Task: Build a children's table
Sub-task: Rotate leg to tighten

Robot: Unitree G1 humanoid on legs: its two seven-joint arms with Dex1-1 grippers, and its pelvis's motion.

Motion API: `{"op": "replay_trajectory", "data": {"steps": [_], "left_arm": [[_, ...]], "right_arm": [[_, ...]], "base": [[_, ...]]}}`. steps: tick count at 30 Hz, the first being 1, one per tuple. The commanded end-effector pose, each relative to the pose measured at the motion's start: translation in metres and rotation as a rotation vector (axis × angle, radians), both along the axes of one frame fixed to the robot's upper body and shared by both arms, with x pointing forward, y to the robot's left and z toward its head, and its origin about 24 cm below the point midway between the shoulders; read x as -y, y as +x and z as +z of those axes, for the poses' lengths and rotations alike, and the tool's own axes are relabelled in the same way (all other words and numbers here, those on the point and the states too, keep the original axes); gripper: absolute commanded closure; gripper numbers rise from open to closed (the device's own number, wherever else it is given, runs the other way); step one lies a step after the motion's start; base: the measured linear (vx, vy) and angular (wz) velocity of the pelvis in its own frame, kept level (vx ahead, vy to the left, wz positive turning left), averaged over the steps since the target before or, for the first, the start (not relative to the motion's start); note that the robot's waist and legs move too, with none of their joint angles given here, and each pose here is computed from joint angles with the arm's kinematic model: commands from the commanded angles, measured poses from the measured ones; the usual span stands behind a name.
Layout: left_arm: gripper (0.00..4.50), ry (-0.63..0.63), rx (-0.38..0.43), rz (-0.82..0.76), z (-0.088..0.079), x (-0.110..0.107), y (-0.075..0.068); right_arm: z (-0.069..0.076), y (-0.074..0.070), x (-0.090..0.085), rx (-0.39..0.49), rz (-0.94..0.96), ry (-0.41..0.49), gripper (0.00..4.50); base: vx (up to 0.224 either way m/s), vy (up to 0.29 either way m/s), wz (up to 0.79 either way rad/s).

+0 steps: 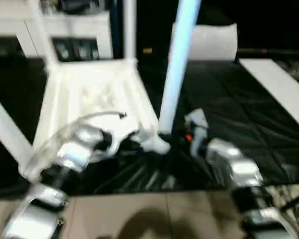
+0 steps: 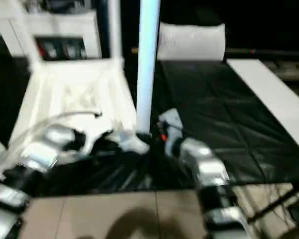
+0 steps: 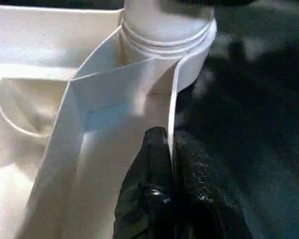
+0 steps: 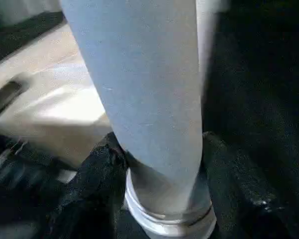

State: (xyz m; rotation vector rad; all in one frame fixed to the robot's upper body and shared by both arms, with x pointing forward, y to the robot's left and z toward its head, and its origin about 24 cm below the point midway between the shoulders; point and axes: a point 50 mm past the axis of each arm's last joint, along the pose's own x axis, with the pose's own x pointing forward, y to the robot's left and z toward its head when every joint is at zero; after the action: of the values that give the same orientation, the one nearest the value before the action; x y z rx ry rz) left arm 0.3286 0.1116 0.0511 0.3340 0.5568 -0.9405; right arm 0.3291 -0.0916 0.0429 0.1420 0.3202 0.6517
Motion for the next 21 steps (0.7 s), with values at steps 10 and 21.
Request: {"op": "replay_trajectory", "data": {"steps": [10,21], "left_arm": [[4.50,-0.051,0.138,0.053,0.023,0.028,0.008],[4.50,0.016,0.081,-0.205,0.014,-0.006,-0.010]], "right_arm": [[-0.007,-0.012,-0.044,-0.023,0.057,0.112,1.59],[-0.001,-0.018,0.027,0.119,0.140,0.055,0.49]], "base": [[0.000,0.000,0.00],[0.000,0.000,0.00]]}}
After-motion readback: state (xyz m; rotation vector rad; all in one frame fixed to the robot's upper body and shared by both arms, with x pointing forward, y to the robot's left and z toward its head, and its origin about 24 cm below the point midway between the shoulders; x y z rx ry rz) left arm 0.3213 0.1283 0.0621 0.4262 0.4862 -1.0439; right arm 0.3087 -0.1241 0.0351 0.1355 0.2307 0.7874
